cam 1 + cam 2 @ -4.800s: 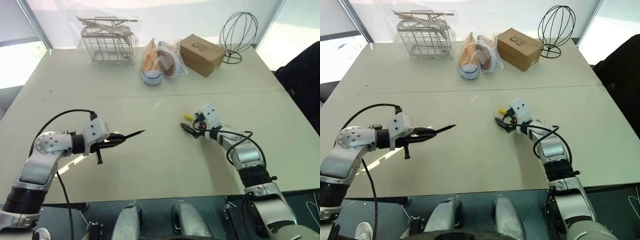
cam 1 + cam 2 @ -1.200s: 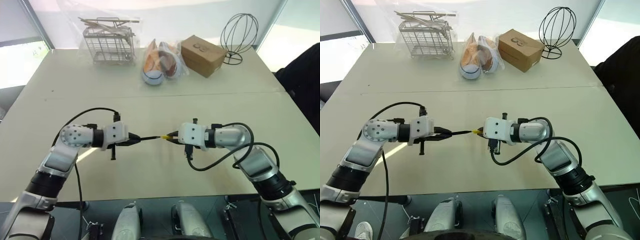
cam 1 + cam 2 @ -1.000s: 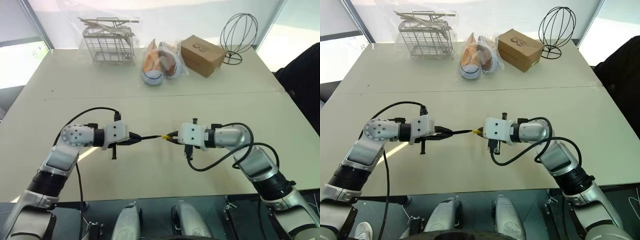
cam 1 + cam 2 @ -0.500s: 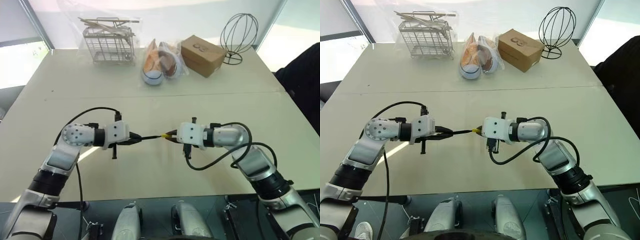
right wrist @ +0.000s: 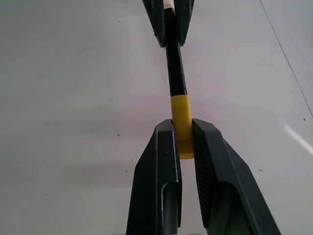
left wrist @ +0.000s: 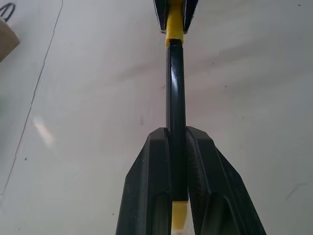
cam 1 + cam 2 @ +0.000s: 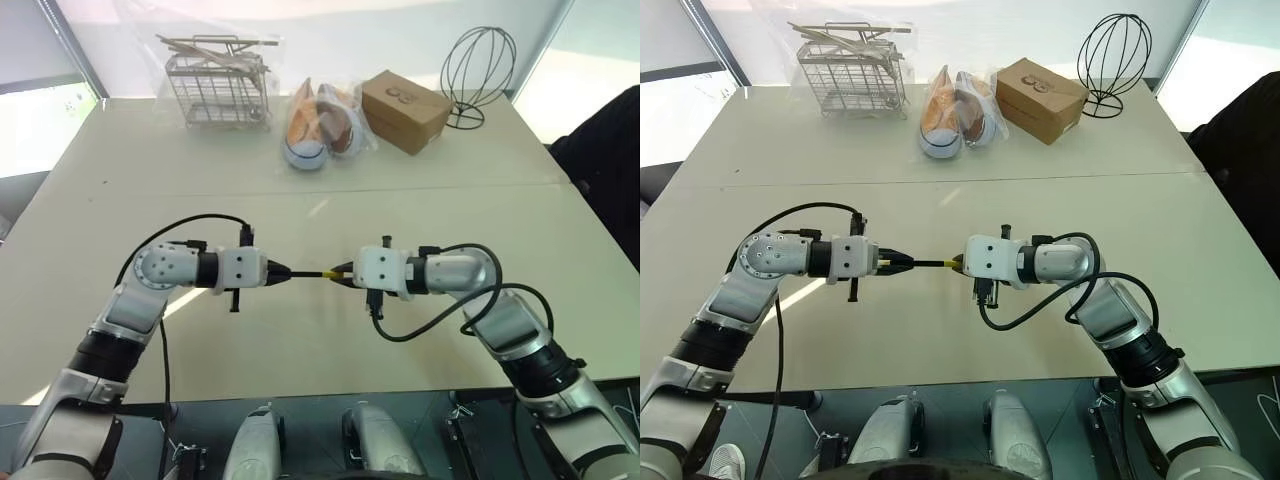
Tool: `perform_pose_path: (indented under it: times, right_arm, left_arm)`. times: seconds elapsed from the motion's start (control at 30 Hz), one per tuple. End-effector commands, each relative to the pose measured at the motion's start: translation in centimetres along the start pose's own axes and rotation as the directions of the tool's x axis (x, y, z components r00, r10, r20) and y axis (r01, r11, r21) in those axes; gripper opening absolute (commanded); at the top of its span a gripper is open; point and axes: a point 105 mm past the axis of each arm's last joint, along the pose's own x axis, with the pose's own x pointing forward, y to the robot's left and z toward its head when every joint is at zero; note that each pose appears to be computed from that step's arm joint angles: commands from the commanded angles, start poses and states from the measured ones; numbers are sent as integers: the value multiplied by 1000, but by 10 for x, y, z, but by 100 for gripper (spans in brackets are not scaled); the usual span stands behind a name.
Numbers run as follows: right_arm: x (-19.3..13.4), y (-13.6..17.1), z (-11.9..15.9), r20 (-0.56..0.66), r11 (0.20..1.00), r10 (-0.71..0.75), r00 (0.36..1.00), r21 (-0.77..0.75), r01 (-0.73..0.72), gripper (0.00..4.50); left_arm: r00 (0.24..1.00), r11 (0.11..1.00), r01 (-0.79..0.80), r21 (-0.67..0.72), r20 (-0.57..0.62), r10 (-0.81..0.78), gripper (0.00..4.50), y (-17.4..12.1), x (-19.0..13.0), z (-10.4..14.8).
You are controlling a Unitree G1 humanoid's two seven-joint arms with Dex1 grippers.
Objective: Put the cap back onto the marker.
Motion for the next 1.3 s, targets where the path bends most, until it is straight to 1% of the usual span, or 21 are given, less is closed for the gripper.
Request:
perform_pose_path:
  times: [0.03, 0.17, 0.33, 0.67, 0.83, 1.0, 1.1, 1.3]
  right_arm:
    - [-4, -5, 18, 27, 997, 8, 1000, -82, -6, 3]
    - [-2, -7, 17, -3, 993, 7, 1000, -116, -8, 3]
    - [0, -11, 17, -35, 991, -6, 999, -131, 2, 3]
    - [5, -12, 26, -27, 991, -14, 1000, -130, 10, 3]
    - [7, -13, 30, -12, 992, -25, 1000, -126, 24, 3]
    - [8, -14, 37, 29, 989, -31, 999, -143, 35, 3]
    - [9, -14, 45, 80, 988, -30, 996, -146, 41, 3]
    - [10, -14, 50, 117, 987, -32, 993, -156, 50, 3]
  left_arm:
    - [999, 991, -29, 130, 31, 25, 0, 11, -1, 19]
    - [1000, 982, -29, 186, 12, 27, 0, 12, 0, 18]
    - [999, 979, -43, 200, 2, 43, 0, 13, 1, 16]
    - [996, 973, -88, 213, 22, 85, 0, 15, 5, 19]
    - [994, 973, -105, 207, 38, 99, 0, 16, 6, 21]
    - [991, 973, -127, 194, 69, 115, 0, 17, 7, 25]
    - [988, 971, -139, 193, 90, 123, 0, 19, 7, 27]
    - [986, 971, -140, 196, 116, 119, 0, 20, 6, 30]
